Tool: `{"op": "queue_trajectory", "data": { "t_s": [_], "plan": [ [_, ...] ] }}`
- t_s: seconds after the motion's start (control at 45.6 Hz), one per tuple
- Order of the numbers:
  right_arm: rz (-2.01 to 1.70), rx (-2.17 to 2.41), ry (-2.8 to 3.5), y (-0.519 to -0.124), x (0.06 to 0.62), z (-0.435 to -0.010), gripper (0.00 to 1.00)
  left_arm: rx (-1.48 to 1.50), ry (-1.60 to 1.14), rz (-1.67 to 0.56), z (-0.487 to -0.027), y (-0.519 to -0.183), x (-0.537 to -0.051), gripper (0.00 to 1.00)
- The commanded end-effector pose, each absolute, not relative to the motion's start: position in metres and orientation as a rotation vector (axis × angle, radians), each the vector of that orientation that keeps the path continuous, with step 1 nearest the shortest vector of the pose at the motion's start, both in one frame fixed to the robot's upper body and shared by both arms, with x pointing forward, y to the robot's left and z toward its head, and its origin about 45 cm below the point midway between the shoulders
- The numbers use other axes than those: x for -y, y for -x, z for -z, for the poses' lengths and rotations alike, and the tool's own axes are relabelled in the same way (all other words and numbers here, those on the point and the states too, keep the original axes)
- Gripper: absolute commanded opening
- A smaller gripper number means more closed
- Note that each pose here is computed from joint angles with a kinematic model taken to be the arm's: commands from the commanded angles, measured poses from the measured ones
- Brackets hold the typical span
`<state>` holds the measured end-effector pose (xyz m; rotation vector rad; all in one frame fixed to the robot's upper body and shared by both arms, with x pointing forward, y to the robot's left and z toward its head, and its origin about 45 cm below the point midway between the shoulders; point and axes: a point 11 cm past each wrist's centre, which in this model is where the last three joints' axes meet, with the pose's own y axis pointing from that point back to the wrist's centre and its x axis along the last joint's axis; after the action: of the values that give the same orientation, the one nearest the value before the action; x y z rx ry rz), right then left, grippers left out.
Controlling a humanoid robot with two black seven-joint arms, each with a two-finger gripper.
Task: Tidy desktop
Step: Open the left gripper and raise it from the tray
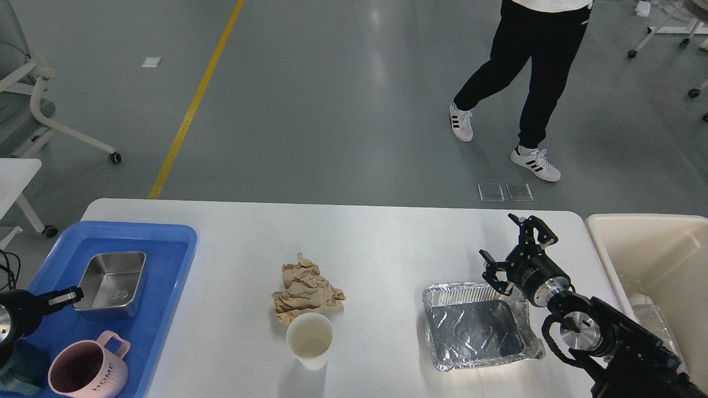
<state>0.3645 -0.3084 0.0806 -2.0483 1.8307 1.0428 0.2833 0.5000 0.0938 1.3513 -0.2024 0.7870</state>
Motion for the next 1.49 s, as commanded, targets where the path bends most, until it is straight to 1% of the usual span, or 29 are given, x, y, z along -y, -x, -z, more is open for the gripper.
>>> {"op": "queue_trajectory", "data": {
  "t_s": [0.0, 0.022, 0.044, 0.088, 0.154, 0.175, 0.241, 0.263, 0.307, 0.526, 0.68, 0.855, 0.943, 1.228, 1.47],
  "plan": [
    [-1.033, -1.841, 2.048, -0.365, 0.313, -0.082, 1.0, 0.198, -1.342, -0.785, -0.092, -0.283, -0.497, 0.14],
    [-1.032, -1.842, 2.048, -0.365, 0.314, -0.082, 1.0, 0.199, -1.336, -0.784, -0.092, -0.283, -0.496, 0.17],
    [-1.03, -1.844, 2.048, -0.365, 0.315, -0.082, 1.0, 0.203, -1.32, -0.781, -0.092, -0.284, -0.494, 0.24],
    [-1.029, -1.844, 2.047, -0.365, 0.315, -0.083, 1.0, 0.204, -1.308, -0.782, -0.092, -0.284, -0.493, 0.34],
    [-1.03, -1.846, 2.046, -0.365, 0.315, -0.082, 1.0, 0.2, -1.304, -0.782, -0.092, -0.284, -0.494, 0.45],
    [-1.03, -1.846, 2.046, -0.365, 0.315, -0.082, 1.0, 0.199, -1.303, -0.781, -0.092, -0.284, -0.493, 0.51],
    [-1.029, -1.844, 2.047, -0.365, 0.315, -0.083, 1.0, 0.197, -1.301, -0.78, -0.093, -0.284, -0.494, 0.75],
    [-1.026, -1.845, 2.047, -0.366, 0.316, -0.083, 1.0, 0.197, -1.302, -0.78, -0.094, -0.284, -0.494, 0.81],
    [-1.027, -1.847, 2.047, -0.366, 0.316, -0.083, 1.0, 0.196, -1.304, -0.782, -0.094, -0.284, -0.496, 0.86],
    [-1.03, -1.846, 2.051, -0.365, 0.315, -0.083, 1.0, 0.179, -1.232, -0.78, -0.106, -0.284, -0.498, 0.96],
    [-1.032, -1.846, 2.055, -0.365, 0.315, -0.082, 1.0, 0.127, -1.116, -0.883, -0.12, -0.292, -0.497, 0.97],
    [-1.034, -1.848, 2.057, -0.364, 0.314, -0.081, 1.0, 0.078, -0.92, -1.005, -0.143, -0.316, -0.483, 0.97],
    [-1.036, -1.847, 2.059, -0.364, 0.313, -0.081, 1.0, 0.062, -0.791, -1.072, -0.162, -0.332, -0.475, 0.97],
    [-1.036, -1.843, 2.061, -0.364, 0.312, -0.081, 1.0, 0.01, -0.417, -1.183, -0.2, -0.371, -0.442, 0.97],
    [-1.047, -1.846, 2.093, -0.362, 0.307, -0.077, 1.0, -0.152, -0.071, -1.298, -0.196, -0.383, -0.417, 0.97]
  ]
}}
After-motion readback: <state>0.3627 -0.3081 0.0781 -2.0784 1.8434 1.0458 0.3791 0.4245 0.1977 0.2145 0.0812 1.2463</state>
